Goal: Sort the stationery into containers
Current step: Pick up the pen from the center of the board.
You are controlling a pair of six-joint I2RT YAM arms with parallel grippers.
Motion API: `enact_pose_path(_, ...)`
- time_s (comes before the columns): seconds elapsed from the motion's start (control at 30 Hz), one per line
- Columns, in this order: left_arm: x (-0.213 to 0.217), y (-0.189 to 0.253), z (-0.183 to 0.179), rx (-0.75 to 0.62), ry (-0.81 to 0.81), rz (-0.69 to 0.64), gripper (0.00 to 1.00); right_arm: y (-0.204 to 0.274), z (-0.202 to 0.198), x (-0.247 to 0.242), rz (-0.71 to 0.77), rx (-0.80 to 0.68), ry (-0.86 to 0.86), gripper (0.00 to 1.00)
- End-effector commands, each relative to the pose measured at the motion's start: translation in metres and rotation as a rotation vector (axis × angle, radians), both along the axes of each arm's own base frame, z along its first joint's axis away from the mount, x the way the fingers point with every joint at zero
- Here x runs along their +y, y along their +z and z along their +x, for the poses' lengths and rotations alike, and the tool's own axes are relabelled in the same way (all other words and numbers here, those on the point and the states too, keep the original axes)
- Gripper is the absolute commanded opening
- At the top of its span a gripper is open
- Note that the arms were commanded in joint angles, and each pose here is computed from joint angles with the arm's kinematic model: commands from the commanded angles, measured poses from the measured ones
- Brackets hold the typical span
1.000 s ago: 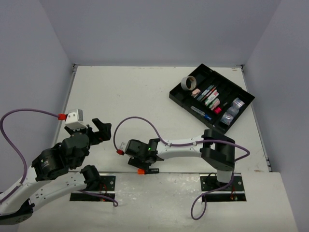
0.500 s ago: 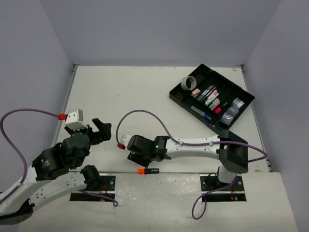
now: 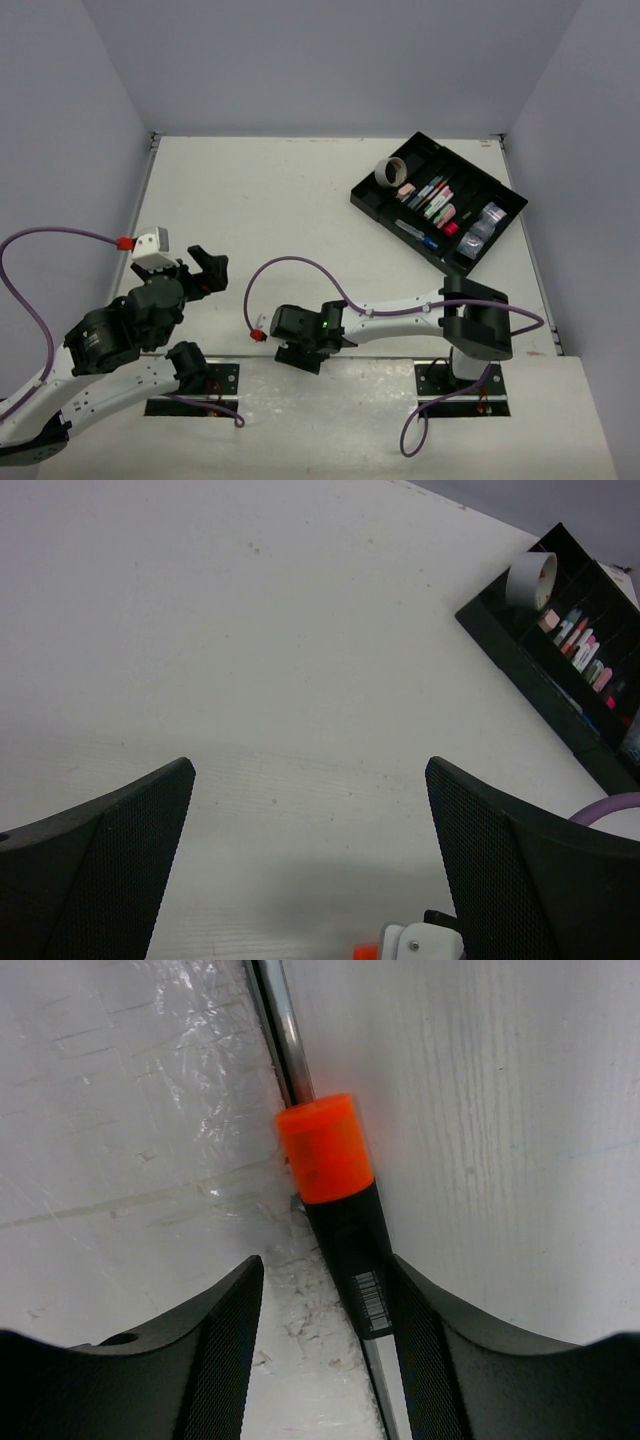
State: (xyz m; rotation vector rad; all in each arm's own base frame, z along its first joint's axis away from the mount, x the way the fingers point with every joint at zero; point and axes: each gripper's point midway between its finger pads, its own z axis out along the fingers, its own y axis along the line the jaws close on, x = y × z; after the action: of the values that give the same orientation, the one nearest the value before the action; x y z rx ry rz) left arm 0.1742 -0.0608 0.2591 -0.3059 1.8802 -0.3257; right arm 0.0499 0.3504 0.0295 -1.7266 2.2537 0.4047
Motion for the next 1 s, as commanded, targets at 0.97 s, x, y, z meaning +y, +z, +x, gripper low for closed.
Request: enact_pose_path(0.97, 0.003, 0.006, 0.004, -0.012, 0.036, -0.005, 1.0, -0.033, 0.076, -0.017, -0.126, -0.192, -0.259, 0.37)
